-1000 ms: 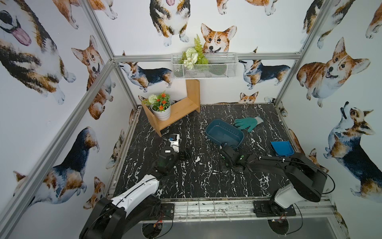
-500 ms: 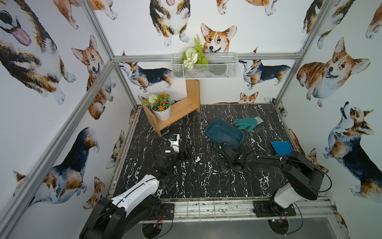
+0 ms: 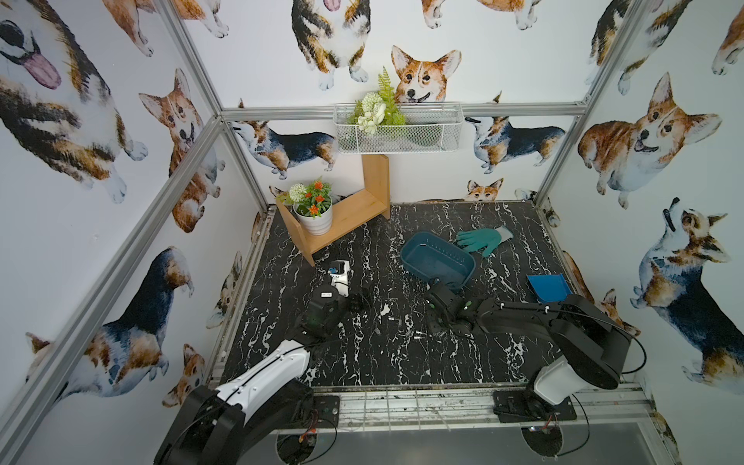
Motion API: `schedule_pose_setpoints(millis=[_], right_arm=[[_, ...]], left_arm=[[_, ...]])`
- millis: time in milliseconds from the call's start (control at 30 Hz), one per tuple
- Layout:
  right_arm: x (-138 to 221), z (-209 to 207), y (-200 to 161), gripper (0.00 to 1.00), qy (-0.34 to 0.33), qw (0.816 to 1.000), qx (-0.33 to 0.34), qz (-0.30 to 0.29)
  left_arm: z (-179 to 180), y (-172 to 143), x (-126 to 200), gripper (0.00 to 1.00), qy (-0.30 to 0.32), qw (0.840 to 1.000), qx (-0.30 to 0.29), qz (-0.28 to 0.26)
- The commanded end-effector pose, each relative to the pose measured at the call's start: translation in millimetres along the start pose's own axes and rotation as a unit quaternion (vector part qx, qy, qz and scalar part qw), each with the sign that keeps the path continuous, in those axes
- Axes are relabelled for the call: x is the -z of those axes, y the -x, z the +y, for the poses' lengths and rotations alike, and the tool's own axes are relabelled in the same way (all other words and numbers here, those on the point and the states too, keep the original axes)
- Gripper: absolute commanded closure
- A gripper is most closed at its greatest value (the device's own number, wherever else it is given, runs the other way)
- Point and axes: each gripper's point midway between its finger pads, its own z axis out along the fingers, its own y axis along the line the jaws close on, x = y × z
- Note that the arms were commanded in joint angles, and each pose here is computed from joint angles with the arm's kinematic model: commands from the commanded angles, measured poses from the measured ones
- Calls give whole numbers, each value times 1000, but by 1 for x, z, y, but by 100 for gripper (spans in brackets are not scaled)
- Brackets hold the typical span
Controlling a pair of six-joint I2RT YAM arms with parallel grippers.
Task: Put the bit on the desktop into the storage box
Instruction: Pick up the screwdriver bit from the center of the board, then place the screwdriver bit in the storage box, then move the storage box to the center of the board.
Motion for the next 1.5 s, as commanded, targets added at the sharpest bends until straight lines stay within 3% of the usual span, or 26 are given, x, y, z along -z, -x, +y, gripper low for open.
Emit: schedule_pose_setpoints(millis=[0,267,633,1100,1233,1333,1467], right_arm=[[6,0,7,85,-8,1000,1,-6],[27,11,45,87,-5,999,15,-49],[49,0,128,88,-11,993,6,-119],[18,-59,187,87,-31,988,-37,-144],[5,-63,194,75,-34,990,-32,-136],[-5,-59,197,57,-27,991,-23,-128],[-18,-49,201,53,-6,993,-15,-117]], left_arm=[[-1,7,0,0,-1,1000,-3,-13],[-1,7,1,0,-2,1000,-3,-14],[-1,8,2,0,-1,1000,-4,-15],[-1,8,2,0,-2,1000,-3,-15],[-2,8,2,0,-2,1000,-3,-16],[-1,7,2,0,-1,1000,-3,-16],[-1,7,1,0,0,1000,-3,-15]])
